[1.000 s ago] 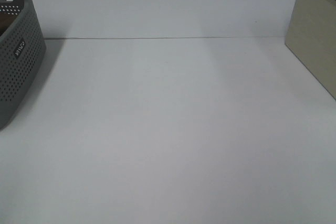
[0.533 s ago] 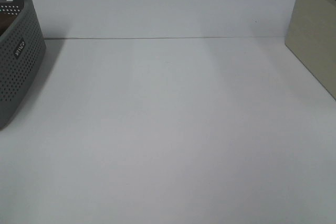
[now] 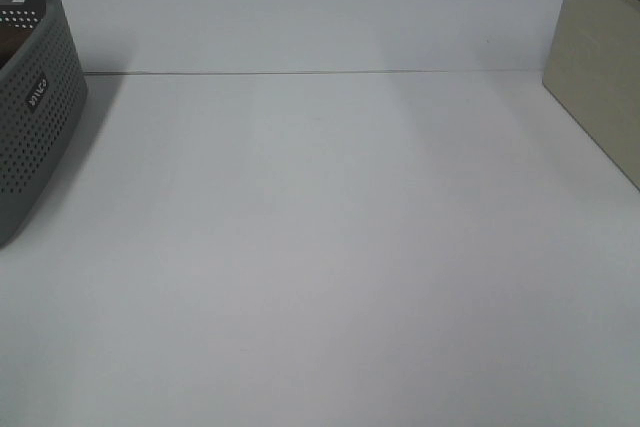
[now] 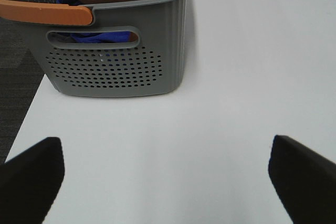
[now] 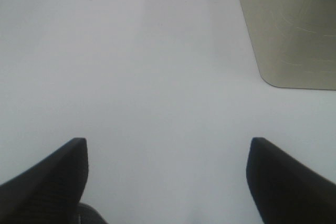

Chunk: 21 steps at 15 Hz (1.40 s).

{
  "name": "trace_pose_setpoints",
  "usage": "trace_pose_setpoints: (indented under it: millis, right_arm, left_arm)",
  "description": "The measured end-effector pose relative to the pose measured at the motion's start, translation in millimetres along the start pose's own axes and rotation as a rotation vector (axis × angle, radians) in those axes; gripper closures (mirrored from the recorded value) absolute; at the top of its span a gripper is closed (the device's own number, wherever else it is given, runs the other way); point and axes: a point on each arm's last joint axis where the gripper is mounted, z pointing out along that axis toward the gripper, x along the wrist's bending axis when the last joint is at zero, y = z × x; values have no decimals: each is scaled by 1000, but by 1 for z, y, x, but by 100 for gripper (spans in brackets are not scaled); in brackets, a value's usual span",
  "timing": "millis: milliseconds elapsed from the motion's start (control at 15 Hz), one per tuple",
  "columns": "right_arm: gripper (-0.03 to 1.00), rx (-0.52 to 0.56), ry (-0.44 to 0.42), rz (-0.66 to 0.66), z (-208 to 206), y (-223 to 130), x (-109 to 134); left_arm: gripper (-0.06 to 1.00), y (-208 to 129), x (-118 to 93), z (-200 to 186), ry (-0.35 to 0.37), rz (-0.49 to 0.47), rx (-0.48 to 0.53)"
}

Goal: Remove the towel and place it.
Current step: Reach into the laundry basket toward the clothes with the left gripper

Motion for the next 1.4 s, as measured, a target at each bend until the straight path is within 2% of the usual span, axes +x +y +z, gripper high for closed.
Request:
trace_pose_setpoints:
  millis: [267, 400, 467, 533, 600, 733, 1000, 1133, 1267, 1400]
  right_arm:
    - [17, 0, 0, 0, 0, 0, 0]
    - [17, 0, 0, 0, 0, 0, 0]
    - [17, 0, 0, 0, 0, 0, 0]
    - [17, 0, 0, 0, 0, 0, 0]
    - [17, 0, 0, 0, 0, 0, 0]
    - [17, 0, 0, 0, 0, 0, 0]
    - [17, 0, 0, 0, 0, 0, 0]
    - [17, 0, 0, 0, 0, 0, 0]
    - [17, 0, 0, 0, 0, 0, 0]
    - [17, 0, 0, 0, 0, 0, 0]
  left_arm:
    - [-4, 0, 0, 0, 0, 0, 0]
    - [-4, 0, 0, 0, 0, 34, 0]
    - [-4, 5, 0, -7, -1, 197, 17]
    - [-4, 13, 1, -12, -4, 297, 49]
    - [-4, 19, 1, -12, -9, 332, 71]
    - [-4, 55, 2, -15, -27, 486, 146]
    - [-4, 135, 5, 36, -96, 839, 337]
    - [-4, 175, 7, 78, -126, 937, 418]
    - [-4, 211, 13, 123, -90, 999, 471]
    - [-4, 231, 18, 164, -60, 1063, 531]
